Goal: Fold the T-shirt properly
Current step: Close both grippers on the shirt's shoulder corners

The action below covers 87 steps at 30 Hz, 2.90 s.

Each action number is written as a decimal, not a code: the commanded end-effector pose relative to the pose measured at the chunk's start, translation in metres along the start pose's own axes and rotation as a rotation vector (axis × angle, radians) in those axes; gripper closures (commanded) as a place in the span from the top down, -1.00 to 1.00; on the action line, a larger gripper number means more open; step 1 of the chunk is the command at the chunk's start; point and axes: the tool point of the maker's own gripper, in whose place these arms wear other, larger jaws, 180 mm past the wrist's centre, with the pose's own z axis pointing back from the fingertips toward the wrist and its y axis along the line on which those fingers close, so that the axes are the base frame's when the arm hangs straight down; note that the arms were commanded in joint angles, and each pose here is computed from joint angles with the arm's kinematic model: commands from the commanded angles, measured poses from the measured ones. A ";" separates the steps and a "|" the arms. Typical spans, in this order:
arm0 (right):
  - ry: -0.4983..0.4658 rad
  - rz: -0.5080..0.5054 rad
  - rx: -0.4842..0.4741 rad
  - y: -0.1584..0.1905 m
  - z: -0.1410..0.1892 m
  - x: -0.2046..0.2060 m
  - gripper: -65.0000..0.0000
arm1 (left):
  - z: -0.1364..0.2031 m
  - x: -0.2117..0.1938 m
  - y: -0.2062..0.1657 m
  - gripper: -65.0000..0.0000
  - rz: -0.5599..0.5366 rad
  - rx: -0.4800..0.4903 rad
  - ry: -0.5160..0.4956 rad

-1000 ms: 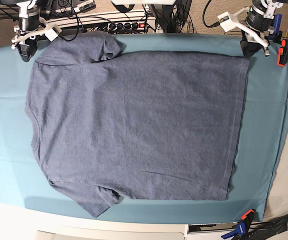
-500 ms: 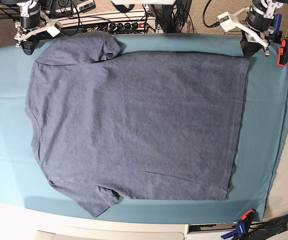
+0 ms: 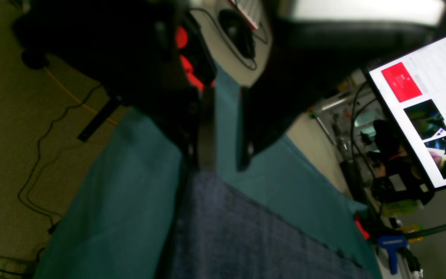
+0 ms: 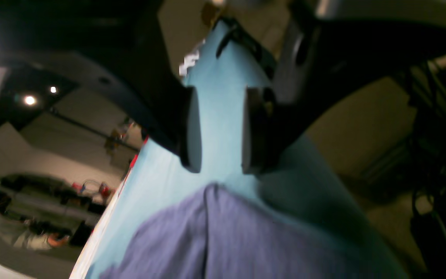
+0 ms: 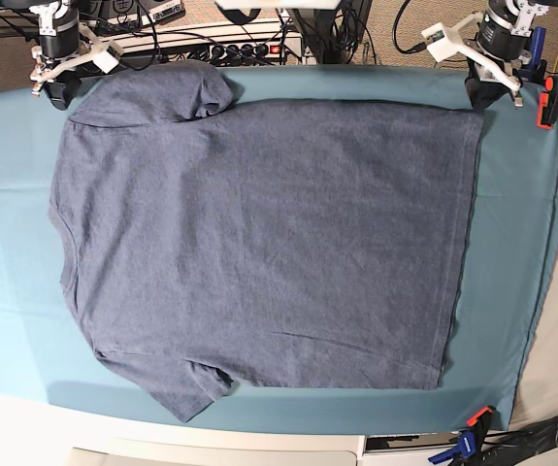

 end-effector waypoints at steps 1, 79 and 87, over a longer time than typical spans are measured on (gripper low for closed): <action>-0.022 0.002 0.034 0.004 0.001 0.003 -0.41 | 0.002 0.002 0.007 -0.65 -0.003 0.025 -0.010; -0.162 0.142 -0.039 0.012 0.001 0.080 -1.00 | -0.035 -0.014 -0.017 -0.12 0.033 -0.049 -0.019; -0.163 0.142 -0.039 0.012 0.001 0.080 -1.00 | -0.051 -0.031 -0.021 -0.12 0.068 -0.047 0.002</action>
